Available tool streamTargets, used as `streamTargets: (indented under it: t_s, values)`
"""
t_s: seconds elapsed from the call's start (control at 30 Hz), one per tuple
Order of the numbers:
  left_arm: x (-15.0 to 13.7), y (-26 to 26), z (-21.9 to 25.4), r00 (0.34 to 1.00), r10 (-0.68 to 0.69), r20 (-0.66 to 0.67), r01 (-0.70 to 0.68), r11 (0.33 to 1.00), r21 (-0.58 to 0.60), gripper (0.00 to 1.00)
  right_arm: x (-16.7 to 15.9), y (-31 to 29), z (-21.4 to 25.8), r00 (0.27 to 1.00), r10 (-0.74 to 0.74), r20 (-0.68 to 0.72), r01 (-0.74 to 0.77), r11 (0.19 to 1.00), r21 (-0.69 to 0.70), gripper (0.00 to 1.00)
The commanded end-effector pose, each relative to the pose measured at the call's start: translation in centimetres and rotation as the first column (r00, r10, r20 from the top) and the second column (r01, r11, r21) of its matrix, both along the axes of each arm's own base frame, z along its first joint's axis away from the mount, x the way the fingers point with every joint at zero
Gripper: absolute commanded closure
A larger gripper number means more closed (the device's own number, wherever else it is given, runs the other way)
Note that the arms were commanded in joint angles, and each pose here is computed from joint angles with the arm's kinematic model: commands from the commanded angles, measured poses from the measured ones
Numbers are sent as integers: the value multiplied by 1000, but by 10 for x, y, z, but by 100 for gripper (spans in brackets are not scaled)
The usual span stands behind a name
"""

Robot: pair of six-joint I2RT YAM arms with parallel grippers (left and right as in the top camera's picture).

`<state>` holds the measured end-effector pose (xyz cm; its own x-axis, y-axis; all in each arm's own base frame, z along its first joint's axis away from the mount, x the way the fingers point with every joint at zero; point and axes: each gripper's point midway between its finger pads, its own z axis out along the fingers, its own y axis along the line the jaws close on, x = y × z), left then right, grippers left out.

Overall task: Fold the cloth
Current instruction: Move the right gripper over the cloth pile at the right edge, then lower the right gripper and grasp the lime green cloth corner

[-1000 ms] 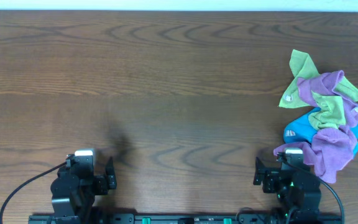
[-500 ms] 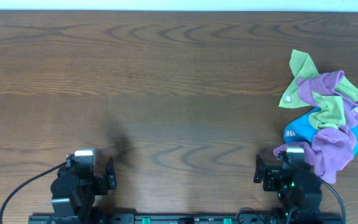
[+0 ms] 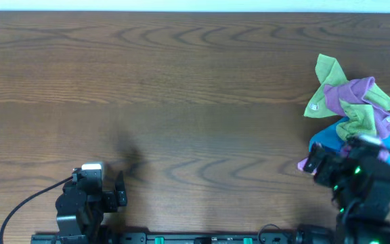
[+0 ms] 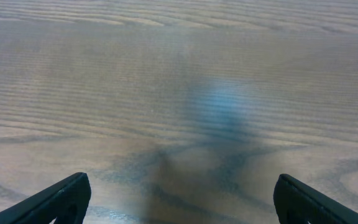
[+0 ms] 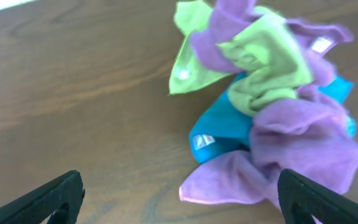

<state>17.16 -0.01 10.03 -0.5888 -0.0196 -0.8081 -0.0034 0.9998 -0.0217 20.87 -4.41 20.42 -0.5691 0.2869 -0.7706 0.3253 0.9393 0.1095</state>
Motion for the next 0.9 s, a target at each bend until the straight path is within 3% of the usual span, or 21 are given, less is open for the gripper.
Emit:
streamTargets:
  t_s: [0.0,0.3,0.57,0.87]
  values:
    - [0,0,-1,1000,-3,1,3,1000,10,5,6,-16,30,994,-109,-3,109,994,8,1]
    - [0,0,-1,1000,-3,1,3,1000,10,5,41,-54,68,957,-258,-131,249,965,-82,1]
    - [0,0,-1,1000,-3,1,3,1000,10,5,68,-97,30,871,-356,-339,357,932,-62,1]
    - [0,0,-1,1000,-3,1,3,1000,10,5,76,-110,-3,837,-288,-466,265,957,-117,1]
